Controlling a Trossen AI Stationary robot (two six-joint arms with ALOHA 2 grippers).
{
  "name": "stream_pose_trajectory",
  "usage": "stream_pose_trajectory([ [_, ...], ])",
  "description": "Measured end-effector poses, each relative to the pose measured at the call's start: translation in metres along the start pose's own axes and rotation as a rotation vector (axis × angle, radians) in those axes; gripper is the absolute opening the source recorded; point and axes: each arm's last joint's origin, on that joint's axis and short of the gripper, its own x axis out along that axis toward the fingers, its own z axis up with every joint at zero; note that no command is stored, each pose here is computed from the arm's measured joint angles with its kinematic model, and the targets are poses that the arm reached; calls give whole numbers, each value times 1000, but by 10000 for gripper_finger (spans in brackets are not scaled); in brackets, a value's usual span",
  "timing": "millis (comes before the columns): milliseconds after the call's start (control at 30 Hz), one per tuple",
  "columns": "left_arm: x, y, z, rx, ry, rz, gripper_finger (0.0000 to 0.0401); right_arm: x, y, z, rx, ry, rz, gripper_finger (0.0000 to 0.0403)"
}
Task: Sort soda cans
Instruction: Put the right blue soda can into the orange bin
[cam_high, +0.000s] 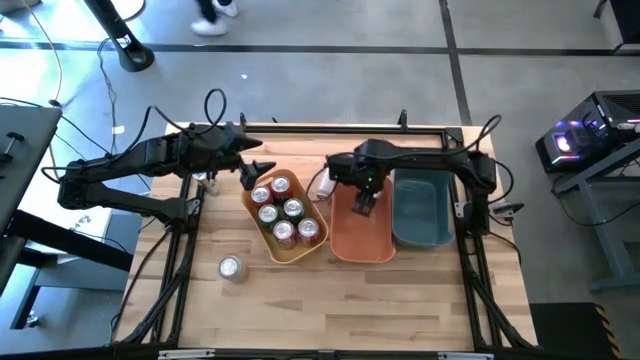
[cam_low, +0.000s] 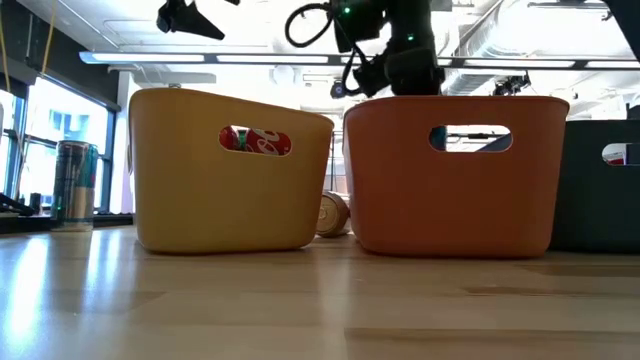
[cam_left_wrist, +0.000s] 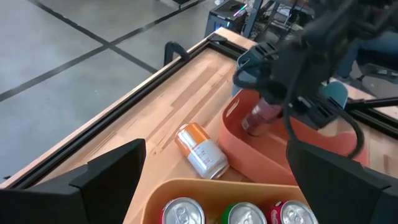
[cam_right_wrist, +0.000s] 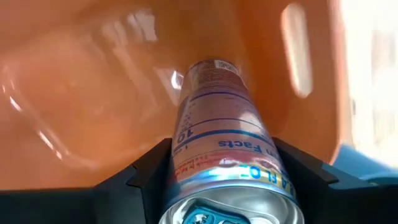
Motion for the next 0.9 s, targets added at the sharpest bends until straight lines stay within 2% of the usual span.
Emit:
stream_pose_trajectory([
  [367, 0, 0, -2, 5, 15, 5, 383, 2, -21, 7, 77, 6, 104, 212],
  [567, 0, 0, -2, 5, 16, 5, 383, 2, -21, 7, 111, 7, 106, 292],
  [900, 0, 1, -2, 6, 16, 4, 383, 2, -21, 7, 158, 8, 108, 305],
])
